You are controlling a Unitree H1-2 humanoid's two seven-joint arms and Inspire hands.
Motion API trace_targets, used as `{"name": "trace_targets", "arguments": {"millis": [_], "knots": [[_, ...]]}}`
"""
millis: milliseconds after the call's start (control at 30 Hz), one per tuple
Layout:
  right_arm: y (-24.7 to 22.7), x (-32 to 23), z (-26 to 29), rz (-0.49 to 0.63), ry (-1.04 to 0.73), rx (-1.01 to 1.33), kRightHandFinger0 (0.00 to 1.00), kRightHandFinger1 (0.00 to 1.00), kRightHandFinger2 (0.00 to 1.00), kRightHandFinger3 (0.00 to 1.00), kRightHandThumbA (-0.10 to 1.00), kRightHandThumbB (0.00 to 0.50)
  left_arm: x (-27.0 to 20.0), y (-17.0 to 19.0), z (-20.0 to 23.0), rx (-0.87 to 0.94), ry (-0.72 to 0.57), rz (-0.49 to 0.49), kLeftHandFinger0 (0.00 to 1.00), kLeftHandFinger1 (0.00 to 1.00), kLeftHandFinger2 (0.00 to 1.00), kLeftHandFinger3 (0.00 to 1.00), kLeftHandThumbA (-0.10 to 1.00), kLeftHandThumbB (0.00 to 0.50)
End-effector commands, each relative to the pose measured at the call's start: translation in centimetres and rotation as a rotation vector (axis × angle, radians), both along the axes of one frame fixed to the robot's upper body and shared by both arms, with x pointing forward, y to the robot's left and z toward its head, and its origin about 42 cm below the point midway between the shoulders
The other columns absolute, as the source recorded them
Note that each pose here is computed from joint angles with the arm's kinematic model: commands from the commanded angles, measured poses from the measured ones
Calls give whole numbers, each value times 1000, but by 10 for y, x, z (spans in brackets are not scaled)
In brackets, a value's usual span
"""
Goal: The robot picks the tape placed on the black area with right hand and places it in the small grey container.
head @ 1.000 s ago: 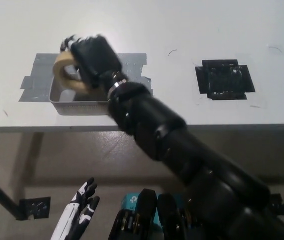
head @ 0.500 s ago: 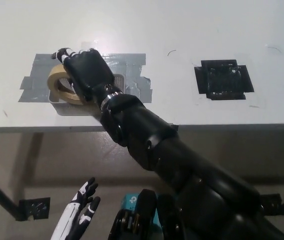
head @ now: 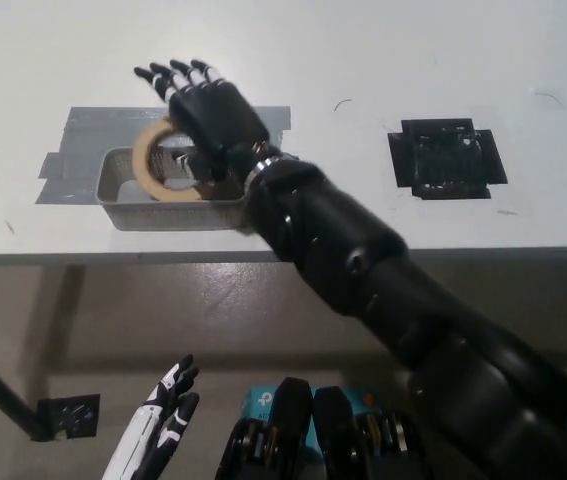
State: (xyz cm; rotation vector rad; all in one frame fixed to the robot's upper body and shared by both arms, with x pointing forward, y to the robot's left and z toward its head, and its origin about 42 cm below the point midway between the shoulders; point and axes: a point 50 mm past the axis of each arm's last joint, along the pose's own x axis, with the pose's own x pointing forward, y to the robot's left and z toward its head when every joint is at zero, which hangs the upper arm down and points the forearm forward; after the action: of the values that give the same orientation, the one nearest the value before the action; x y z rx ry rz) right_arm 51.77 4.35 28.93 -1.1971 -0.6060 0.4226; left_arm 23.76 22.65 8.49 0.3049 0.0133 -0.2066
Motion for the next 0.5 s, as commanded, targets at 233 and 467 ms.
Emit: {"name": "trace_targets", "arguments": {"millis": [233, 467], "knots": [[-27, 7, 52, 48, 55, 103, 1000, 1000, 1000, 1000, 884, 368, -4, 0, 3, -3, 7, -9, 1000, 1000, 1000, 1000, 959, 145], [-94, -27, 105, 216, 91, 337, 1000, 1000, 1000, 1000, 1000, 419, 3, 1, 2, -24, -25, -6, 1000, 1000, 1000, 1000, 924, 124]]}}
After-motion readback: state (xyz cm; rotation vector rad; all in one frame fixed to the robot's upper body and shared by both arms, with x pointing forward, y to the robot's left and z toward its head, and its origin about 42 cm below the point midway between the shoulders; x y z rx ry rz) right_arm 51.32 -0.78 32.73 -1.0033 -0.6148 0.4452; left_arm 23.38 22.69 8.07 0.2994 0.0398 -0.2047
